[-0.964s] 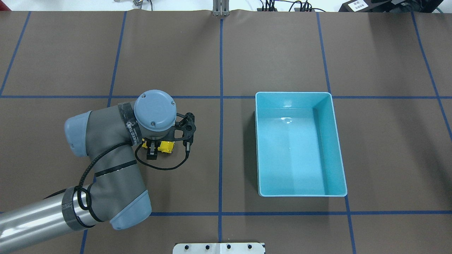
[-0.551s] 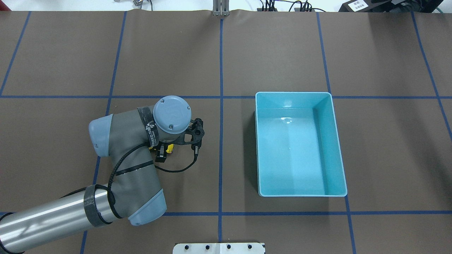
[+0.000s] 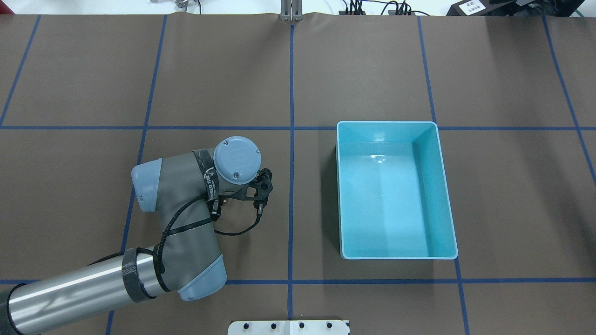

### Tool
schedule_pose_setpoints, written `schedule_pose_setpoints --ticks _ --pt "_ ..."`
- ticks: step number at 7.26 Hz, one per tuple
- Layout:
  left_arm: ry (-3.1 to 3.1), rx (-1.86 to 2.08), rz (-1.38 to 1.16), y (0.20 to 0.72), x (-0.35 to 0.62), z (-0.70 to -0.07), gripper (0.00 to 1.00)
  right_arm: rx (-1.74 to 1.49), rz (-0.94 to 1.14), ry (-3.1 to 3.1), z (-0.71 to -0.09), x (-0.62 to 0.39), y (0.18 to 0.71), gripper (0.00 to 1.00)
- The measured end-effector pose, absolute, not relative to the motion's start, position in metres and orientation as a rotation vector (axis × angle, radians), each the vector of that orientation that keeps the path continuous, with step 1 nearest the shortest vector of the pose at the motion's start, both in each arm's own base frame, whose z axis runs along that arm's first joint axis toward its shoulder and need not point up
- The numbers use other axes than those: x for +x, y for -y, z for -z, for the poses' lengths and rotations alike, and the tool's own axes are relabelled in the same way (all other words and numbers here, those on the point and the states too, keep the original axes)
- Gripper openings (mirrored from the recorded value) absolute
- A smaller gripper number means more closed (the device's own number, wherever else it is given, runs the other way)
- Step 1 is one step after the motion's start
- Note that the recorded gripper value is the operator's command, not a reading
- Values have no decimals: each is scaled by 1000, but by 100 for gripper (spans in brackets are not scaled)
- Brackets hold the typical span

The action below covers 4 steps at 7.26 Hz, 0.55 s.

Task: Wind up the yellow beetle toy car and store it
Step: 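Press the left gripper onto the car's roof and hold it down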

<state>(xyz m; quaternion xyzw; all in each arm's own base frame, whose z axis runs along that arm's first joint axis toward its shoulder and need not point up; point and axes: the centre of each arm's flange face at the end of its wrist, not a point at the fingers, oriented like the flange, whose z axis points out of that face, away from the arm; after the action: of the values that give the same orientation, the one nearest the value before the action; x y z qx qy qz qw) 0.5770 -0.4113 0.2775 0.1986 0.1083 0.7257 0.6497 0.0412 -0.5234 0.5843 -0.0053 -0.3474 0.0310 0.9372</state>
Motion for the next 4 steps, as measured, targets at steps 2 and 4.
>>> schedule_pose_setpoints --ticks 2,4 --pt "-237 457 -1688 412 578 -279 94 -12 -64 709 -585 41 523 100" --pt "-239 464 -1690 412 580 -275 92 -13 -64 709 -586 41 523 100"
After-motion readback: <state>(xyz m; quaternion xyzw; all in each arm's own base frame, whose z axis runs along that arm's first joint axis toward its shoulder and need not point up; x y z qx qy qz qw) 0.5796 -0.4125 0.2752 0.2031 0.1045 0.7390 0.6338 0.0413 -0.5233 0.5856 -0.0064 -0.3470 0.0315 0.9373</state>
